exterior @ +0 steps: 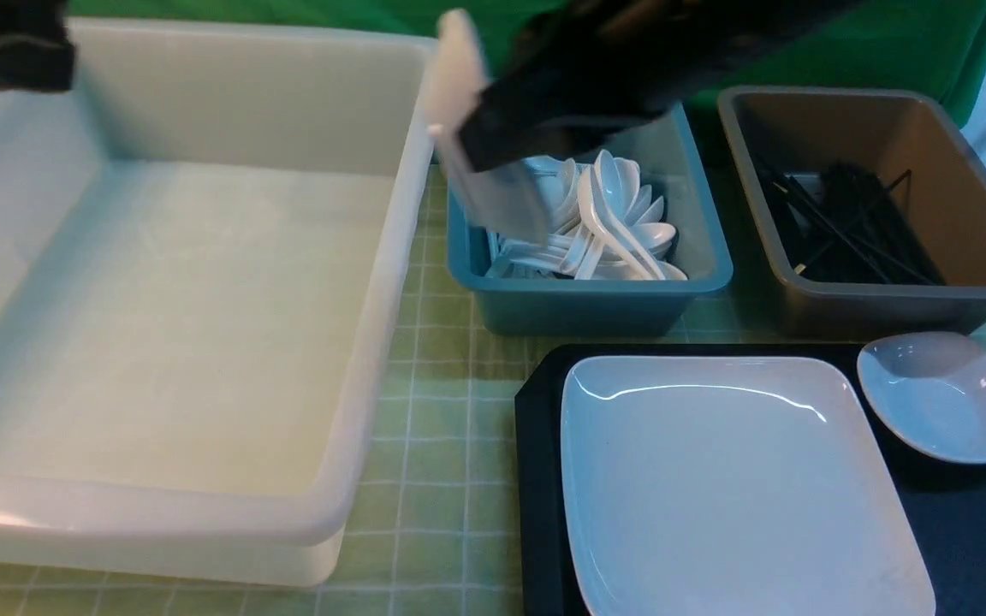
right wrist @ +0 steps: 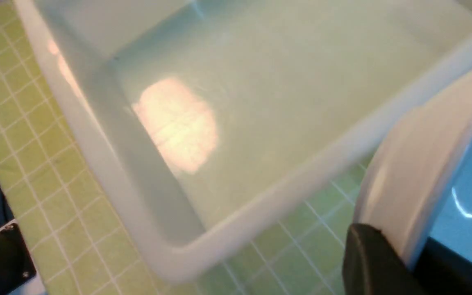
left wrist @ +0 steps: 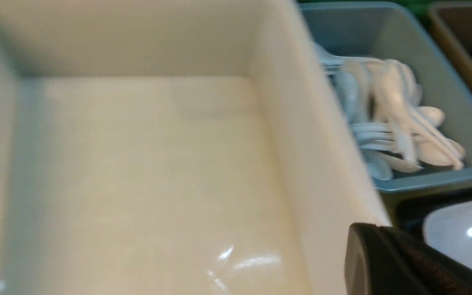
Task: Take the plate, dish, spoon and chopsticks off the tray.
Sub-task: Use the right arm to put the small plate into the large storage box on the left, then use the right arm to grab a small plate from the dinner plate
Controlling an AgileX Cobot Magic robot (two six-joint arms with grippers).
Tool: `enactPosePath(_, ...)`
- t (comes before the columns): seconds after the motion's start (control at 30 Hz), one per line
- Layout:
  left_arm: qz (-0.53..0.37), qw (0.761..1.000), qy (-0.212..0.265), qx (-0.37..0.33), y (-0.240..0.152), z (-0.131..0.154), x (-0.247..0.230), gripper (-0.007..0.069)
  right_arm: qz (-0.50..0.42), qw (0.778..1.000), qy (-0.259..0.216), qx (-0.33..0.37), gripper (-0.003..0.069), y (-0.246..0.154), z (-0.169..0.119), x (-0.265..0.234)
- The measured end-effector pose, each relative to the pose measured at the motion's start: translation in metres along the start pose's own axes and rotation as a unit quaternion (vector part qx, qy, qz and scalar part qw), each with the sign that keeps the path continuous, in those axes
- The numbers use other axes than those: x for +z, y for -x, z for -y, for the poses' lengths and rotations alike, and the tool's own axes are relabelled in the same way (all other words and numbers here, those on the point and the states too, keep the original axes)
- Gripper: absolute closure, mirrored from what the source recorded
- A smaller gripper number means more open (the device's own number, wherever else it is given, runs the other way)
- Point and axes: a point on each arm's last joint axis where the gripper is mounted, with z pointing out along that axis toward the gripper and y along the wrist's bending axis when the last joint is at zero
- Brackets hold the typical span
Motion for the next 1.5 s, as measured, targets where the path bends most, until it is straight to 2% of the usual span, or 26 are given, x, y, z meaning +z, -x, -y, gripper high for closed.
enactPosePath(0.07, -0.005, 0.999, 0.037, -0.038, -0.015, -0.021, -0.006, 0.0643, -0.016, 0.999, 0.024, -0.023, 0.0633, 0.011, -0.013, 0.051)
enactPosePath(0.2, -0.026, 0.994, 0.065, -0.084, -0.036, -0.039, -0.004, 0.0643, -0.024, 0.998, 0.041, -0.051, 0.0633, 0.017, -0.026, 0.118)
enactPosePath(0.37, -0.045, 0.993, 0.065, -0.093, -0.046, -0.043, 0.000, 0.0643, -0.045, 0.996, 0.044, -0.064, 0.0632, 0.006, -0.024, 0.175)
enactPosePath(0.53, -0.038, 0.993, 0.060, -0.090, -0.045, -0.042, 0.001, 0.0643, -0.105, 0.991, 0.012, -0.087, 0.0611, -0.027, -0.014, 0.230)
enactPosePath(0.63, -0.035, 0.994, 0.060, -0.090, -0.044, -0.042, 0.001, 0.0643, -0.123, 0.987, -0.002, -0.100, 0.0536, -0.035, -0.011, 0.241)
enactPosePath(0.77, -0.035, 0.994, 0.060, -0.084, -0.044, -0.042, 0.001, 0.0643, -0.135, 0.985, -0.008, -0.105, 0.0355, -0.038, -0.015, 0.243)
enactPosePath(0.8, -0.035, 0.994, 0.060, -0.084, -0.044, -0.042, 0.001, 0.0643, -0.135, 0.985, -0.008, -0.104, 0.0347, -0.038, -0.015, 0.242)
enactPosePath(0.87, -0.034, 0.994, 0.057, -0.085, -0.044, -0.042, 0.001, 0.0643, -0.148, 0.985, -0.009, -0.087, 0.0278, -0.036, -0.017, 0.236)
enactPosePath(0.97, -0.034, 0.994, 0.055, -0.086, -0.044, -0.041, 0.001, 0.0643, -0.153, 0.986, -0.010, -0.071, 0.0256, -0.030, -0.021, 0.225)
enactPosePath(1.03, -0.037, 0.994, 0.045, -0.092, -0.044, -0.039, 0.001, 0.0643, -0.122, 0.991, -0.015, -0.052, 0.0261, -0.010, -0.029, 0.196)
enactPosePath(1.1, -0.039, 0.994, 0.038, -0.092, -0.045, -0.038, 0.001, 0.0643, -0.107, 0.992, -0.019, -0.058, 0.0285, -0.002, -0.032, 0.182)
enactPosePath(1.13, -0.041, 0.995, 0.026, -0.083, -0.045, -0.034, 0.002, 0.0643, -0.090, 0.993, -0.032, -0.067, 0.0326, 0.007, -0.033, 0.165)
enactPosePath(1.23, -0.055, 0.997, -0.017, -0.048, -0.046, -0.015, 0.006, 0.0643, -0.045, 0.989, -0.113, -0.081, 0.0555, 0.031, -0.018, 0.098)
enactPosePath(1.3, -0.062, 0.997, -0.039, -0.032, -0.048, -0.004, 0.008, 0.0643, -0.039, 0.987, -0.140, -0.074, 0.0610, 0.033, -0.004, 0.071)
enactPosePath(1.4, -0.081, 0.993, -0.087, 0.002, -0.054, 0.020, 0.013, 0.0643, -0.054, 0.979, -0.190, -0.043, 0.0636, 0.021, 0.033, 0.022)
enactPosePath(1.47, -0.098, 0.986, -0.128, 0.032, -0.062, 0.040, 0.015, 0.0643, -0.097, 0.967, -0.236, -0.004, 0.0618, -0.012, 0.074, -0.018)
enactPosePath(1.5, -0.100, 0.985, -0.135, 0.038, -0.063, 0.043, 0.015, 0.0643, -0.107, 0.964, -0.243, 0.005, 0.0607, -0.022, 0.084, -0.027)
